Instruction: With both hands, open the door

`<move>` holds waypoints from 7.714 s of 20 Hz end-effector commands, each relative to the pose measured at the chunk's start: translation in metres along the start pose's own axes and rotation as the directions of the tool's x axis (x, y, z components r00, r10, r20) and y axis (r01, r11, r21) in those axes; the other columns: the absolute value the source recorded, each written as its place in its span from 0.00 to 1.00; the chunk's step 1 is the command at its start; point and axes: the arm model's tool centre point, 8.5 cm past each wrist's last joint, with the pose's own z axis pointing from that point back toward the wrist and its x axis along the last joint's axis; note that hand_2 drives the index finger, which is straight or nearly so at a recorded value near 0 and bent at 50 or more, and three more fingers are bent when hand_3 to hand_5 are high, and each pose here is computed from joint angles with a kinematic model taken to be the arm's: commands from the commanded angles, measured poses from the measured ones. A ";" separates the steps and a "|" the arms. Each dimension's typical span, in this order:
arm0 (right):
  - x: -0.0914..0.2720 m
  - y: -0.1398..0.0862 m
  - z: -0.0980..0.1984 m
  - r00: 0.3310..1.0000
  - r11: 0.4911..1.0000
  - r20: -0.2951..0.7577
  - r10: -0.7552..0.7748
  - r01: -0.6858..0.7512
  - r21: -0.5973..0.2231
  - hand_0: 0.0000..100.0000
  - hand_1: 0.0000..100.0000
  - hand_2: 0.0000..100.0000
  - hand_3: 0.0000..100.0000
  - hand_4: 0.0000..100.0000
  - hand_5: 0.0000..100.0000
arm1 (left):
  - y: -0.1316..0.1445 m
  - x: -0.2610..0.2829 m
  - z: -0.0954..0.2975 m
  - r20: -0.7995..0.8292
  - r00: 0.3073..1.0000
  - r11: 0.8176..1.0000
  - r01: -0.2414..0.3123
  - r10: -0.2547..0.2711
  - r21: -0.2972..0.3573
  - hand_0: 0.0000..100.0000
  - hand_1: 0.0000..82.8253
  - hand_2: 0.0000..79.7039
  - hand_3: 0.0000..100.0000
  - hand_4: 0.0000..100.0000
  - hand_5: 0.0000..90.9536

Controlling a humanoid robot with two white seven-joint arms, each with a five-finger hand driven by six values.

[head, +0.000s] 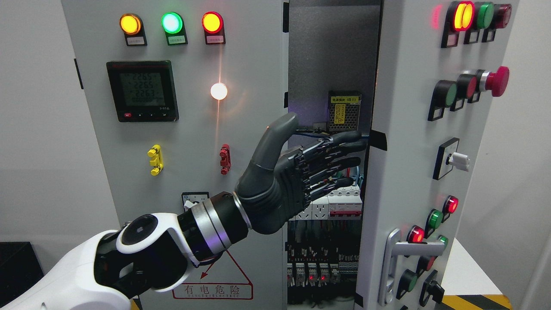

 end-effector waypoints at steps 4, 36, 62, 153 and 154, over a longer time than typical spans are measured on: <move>0.000 0.000 0.000 1.000 1.000 0.000 0.000 0.000 0.000 0.19 0.00 0.00 0.00 0.00 0.00 | -0.031 -0.016 -0.047 -0.017 0.998 0.993 -0.062 0.061 -0.100 0.00 0.00 0.00 0.00 0.00 0.00; 0.000 0.000 0.000 1.000 1.000 0.000 0.000 0.000 0.000 0.19 0.00 0.00 0.00 0.00 0.00 | -0.106 -0.037 -0.095 -0.067 0.993 0.951 -0.114 0.099 -0.286 0.00 0.00 0.00 0.00 0.00 0.00; 0.000 0.000 0.000 1.000 1.000 0.000 0.000 0.000 0.000 0.19 0.00 0.00 0.00 0.00 0.00 | -0.159 -0.050 -0.182 -0.097 0.981 0.928 -0.193 0.170 -0.319 0.00 0.00 0.00 0.00 0.00 0.00; 0.000 0.000 0.000 1.000 1.000 0.000 0.000 0.000 0.000 0.19 0.00 0.00 0.00 0.00 0.00 | -0.084 -0.481 0.455 -0.502 0.416 0.521 0.075 0.758 0.850 0.00 0.00 0.00 0.00 0.00 0.00; 0.000 0.000 0.000 1.000 1.000 0.000 -0.002 0.002 0.000 0.19 0.00 0.00 0.00 0.00 0.00 | -0.091 -0.491 0.464 -0.496 0.391 0.502 0.096 0.775 0.860 0.00 0.00 0.00 0.00 0.00 0.00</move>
